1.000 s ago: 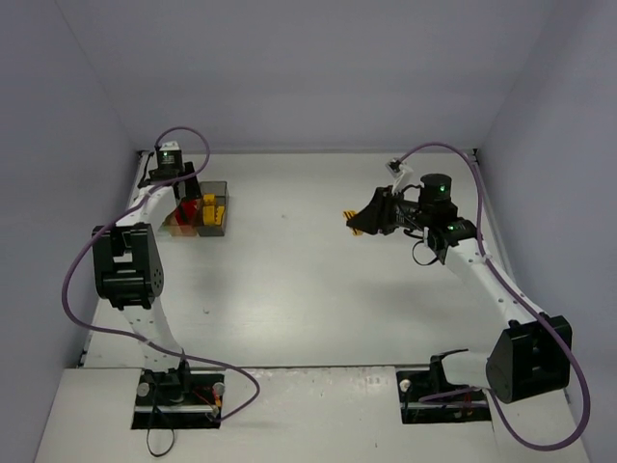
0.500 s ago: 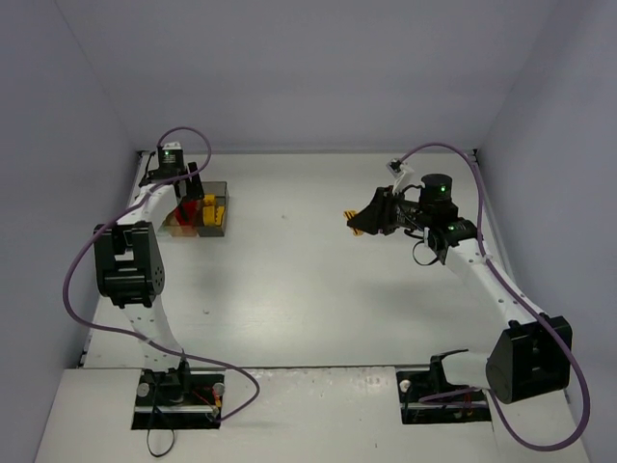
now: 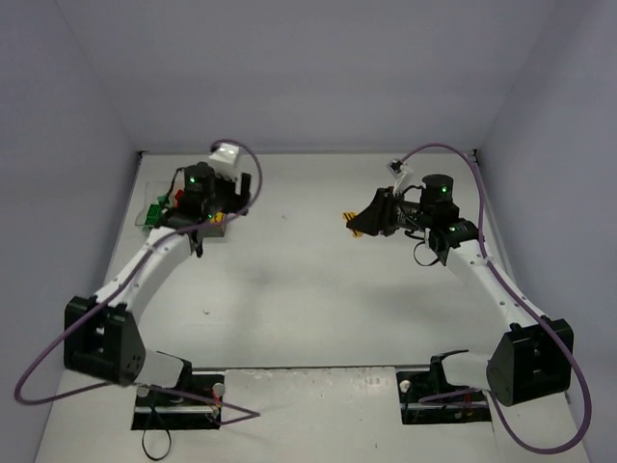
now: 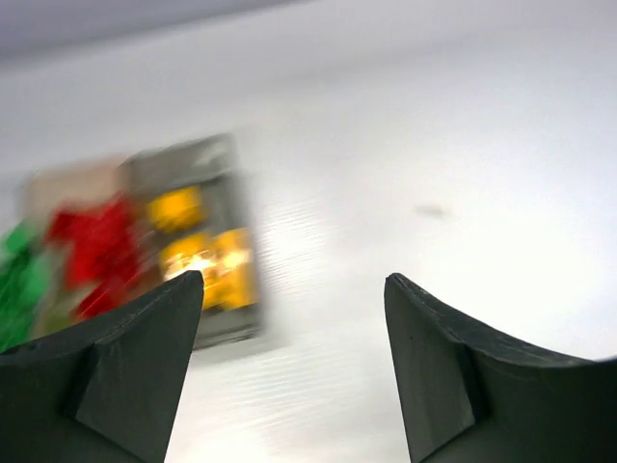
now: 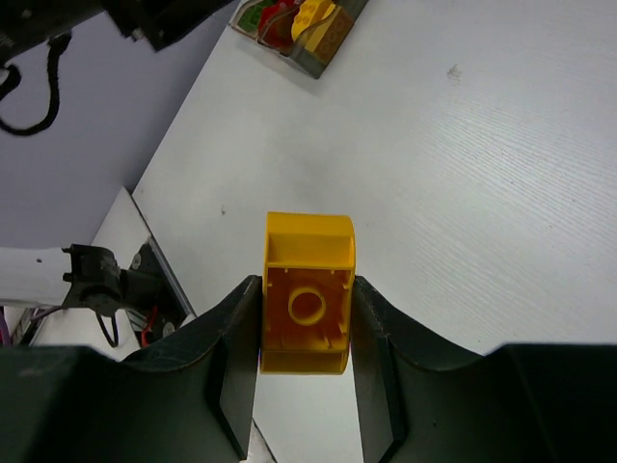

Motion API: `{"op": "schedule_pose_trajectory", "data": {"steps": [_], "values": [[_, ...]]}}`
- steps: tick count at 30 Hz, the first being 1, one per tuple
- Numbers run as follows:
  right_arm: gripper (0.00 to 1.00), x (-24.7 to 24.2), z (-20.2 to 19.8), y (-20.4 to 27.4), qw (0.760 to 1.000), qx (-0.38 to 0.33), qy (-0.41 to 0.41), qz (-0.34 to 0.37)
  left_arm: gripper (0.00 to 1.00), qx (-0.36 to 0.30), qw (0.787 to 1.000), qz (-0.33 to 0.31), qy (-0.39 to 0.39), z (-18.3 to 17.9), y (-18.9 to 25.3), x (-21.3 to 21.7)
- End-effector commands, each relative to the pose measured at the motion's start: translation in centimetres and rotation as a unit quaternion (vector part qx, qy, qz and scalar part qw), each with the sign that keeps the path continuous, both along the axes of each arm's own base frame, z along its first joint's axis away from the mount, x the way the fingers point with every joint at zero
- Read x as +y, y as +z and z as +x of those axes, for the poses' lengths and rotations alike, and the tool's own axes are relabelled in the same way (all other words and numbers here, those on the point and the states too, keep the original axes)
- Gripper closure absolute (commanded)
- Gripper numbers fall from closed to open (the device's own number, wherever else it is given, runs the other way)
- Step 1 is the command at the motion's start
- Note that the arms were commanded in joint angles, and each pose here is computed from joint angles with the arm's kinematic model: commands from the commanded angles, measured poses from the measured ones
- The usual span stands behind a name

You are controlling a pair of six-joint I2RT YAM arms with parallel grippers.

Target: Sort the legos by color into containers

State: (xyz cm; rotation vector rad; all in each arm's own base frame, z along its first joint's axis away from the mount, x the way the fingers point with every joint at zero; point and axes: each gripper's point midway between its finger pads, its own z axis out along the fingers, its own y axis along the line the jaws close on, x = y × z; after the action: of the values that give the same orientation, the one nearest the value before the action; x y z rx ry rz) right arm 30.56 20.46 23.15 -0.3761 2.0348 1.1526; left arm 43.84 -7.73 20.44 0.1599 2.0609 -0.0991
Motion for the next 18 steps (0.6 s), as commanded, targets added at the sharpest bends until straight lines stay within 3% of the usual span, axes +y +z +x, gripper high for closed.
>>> {"op": "schedule_pose_trajectory", "data": {"steps": [1, 2, 5, 11, 14, 18], "values": [[1.00, 0.7, -0.5, 4.4, 0.997, -0.066, 0.035, 0.031, 0.31, -0.159, 0.972, 0.017, -0.173, -2.7, 7.4, -7.9], [1.00, 0.8, -0.6, 4.5, 0.996, -0.069, 0.039, 0.032, 0.30, -0.188, 0.956, 0.007, -0.225, -4.2, 8.5, -11.2], [1.00, 1.2, -1.2, 4.7, 0.994, -0.082, 0.067, 0.035, 0.30, -0.229, 0.925, -0.023, -0.303, -8.2, 10.6, -15.5], [1.00, 1.5, -2.7, 4.9, 0.983, -0.128, 0.124, 0.031, 0.30, -0.175, 0.920, -0.179, -0.301, -10.8, 14.5, -17.9], [1.00, 1.7, -3.5, 5.0, 0.974, -0.162, 0.153, 0.027, 0.30, -0.141, 0.900, -0.235, -0.339, -12.5, 15.7, -19.5], [1.00, 1.9, -4.2, 5.6, 0.961, -0.211, 0.180, 0.021, 0.30, -0.112, 0.850, -0.291, -0.425, -15.5, 17.0, -21.8]]}}
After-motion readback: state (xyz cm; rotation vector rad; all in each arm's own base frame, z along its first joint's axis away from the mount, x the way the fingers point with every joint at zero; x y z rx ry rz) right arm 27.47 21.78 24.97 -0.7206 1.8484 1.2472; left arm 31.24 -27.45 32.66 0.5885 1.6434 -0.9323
